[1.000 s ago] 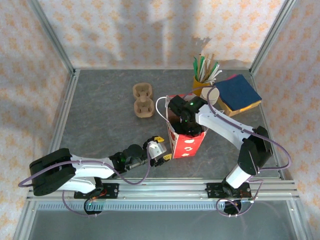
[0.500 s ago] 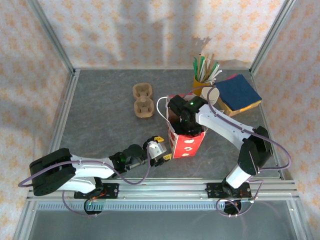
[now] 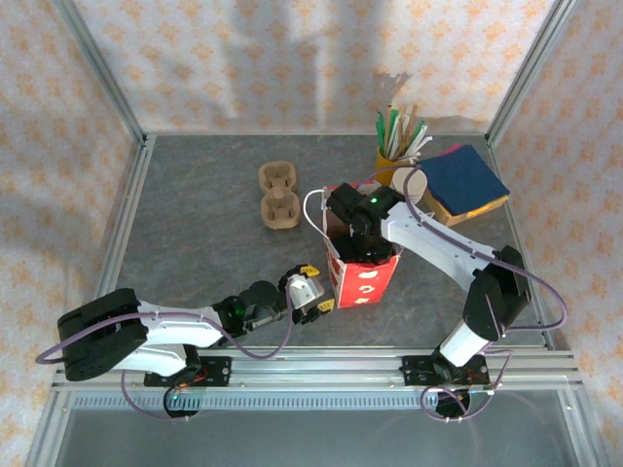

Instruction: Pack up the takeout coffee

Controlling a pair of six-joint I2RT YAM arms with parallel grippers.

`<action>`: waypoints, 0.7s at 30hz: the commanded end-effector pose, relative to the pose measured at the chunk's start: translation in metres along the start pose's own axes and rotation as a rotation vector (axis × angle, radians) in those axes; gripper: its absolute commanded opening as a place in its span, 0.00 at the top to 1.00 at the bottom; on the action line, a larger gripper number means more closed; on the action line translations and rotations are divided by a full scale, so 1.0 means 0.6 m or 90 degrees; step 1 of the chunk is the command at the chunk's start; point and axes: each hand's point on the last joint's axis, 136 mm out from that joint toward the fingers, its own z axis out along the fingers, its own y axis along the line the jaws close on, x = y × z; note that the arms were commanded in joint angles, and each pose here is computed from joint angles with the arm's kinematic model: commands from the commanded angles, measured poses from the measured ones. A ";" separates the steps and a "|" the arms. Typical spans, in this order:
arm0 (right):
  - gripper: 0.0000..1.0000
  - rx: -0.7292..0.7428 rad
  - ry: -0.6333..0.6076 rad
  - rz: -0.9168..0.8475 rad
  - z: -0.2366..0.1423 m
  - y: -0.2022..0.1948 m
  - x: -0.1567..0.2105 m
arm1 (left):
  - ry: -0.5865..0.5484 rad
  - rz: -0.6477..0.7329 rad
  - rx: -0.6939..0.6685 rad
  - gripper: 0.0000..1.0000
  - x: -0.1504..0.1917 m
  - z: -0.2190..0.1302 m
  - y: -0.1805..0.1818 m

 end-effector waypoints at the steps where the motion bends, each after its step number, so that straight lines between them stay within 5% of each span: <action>1: 0.09 0.015 -0.022 -0.008 -0.018 -0.008 -0.010 | -0.004 0.004 -0.004 0.22 -0.008 0.005 -0.001; 21: 0.09 0.029 -0.019 -0.007 -0.013 -0.012 -0.013 | 0.002 0.007 -0.003 0.22 -0.004 0.006 -0.001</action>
